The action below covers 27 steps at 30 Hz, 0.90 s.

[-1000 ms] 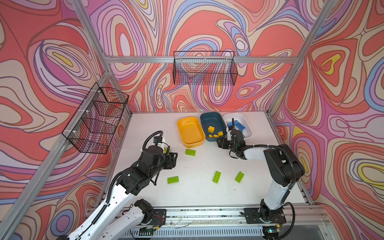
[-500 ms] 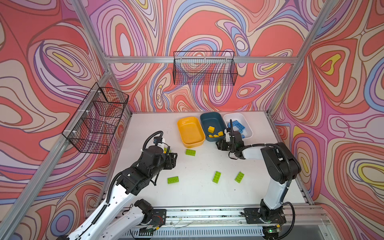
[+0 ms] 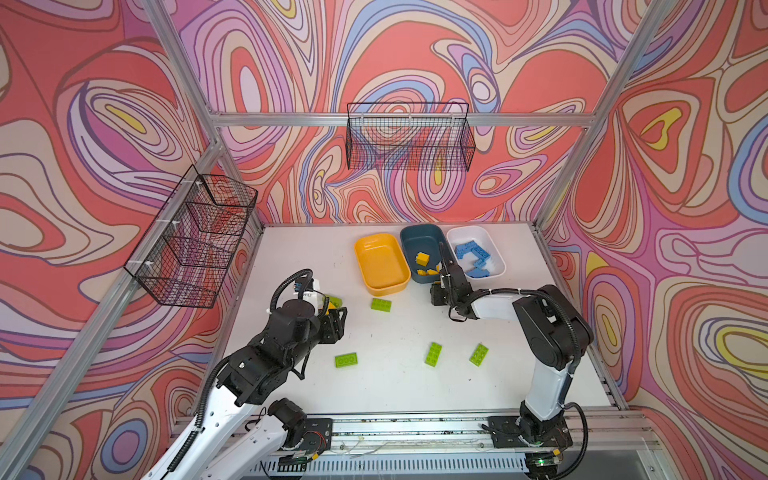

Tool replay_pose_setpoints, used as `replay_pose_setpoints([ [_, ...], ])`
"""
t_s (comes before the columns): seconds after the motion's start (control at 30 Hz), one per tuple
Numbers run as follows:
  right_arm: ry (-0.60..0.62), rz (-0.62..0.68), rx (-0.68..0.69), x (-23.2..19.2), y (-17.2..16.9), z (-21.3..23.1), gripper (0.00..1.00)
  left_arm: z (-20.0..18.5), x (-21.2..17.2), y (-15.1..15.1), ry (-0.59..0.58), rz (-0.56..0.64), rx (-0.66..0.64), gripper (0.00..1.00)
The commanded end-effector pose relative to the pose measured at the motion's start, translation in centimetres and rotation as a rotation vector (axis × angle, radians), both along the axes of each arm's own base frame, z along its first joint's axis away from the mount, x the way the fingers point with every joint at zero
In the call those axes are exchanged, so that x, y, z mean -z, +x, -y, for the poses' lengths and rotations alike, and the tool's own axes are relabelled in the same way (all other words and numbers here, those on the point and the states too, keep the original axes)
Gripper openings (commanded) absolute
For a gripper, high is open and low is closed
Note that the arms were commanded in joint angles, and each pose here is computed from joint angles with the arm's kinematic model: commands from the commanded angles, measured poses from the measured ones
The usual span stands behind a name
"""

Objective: Sort the legos into containers by color
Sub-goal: 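Close the right gripper on the large yellow 2x4 brick and lift it, then carry the large yellow brick over the teal tub and open the right gripper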

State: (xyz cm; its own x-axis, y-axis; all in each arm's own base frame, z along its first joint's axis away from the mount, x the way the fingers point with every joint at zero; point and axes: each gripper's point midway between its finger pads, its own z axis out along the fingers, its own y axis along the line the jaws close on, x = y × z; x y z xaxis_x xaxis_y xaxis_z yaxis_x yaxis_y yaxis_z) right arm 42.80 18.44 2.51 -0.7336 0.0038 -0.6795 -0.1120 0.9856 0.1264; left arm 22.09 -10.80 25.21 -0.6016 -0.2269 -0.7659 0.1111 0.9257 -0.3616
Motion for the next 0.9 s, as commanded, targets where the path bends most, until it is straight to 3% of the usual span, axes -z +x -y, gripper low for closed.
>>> replay_pose_setpoints([
  [0.0, -0.107, -0.05, 0.013, 1.9, -0.9, 0.8, 0.44, -1.2, 1.3, -0.7, 0.035, -0.036, -0.04, 0.65],
  [0.17, -0.081, -0.049, -0.001, 1.5, -1.0, 0.1, 0.26, -1.6, 1.9, -1.2, 0.037, -0.039, -0.047, 0.65],
  [0.43, -0.067, -0.021, -0.048, -1.7, -1.9, -1.3, 0.24, -1.7, 2.5, -1.2, 0.025, -0.045, -0.058, 0.66],
  [0.87, 0.121, 0.07, -0.179, -11.9, -3.2, -5.1, 0.24, -0.9, 6.8, -0.6, 0.007, -0.13, -0.081, 0.66],
])
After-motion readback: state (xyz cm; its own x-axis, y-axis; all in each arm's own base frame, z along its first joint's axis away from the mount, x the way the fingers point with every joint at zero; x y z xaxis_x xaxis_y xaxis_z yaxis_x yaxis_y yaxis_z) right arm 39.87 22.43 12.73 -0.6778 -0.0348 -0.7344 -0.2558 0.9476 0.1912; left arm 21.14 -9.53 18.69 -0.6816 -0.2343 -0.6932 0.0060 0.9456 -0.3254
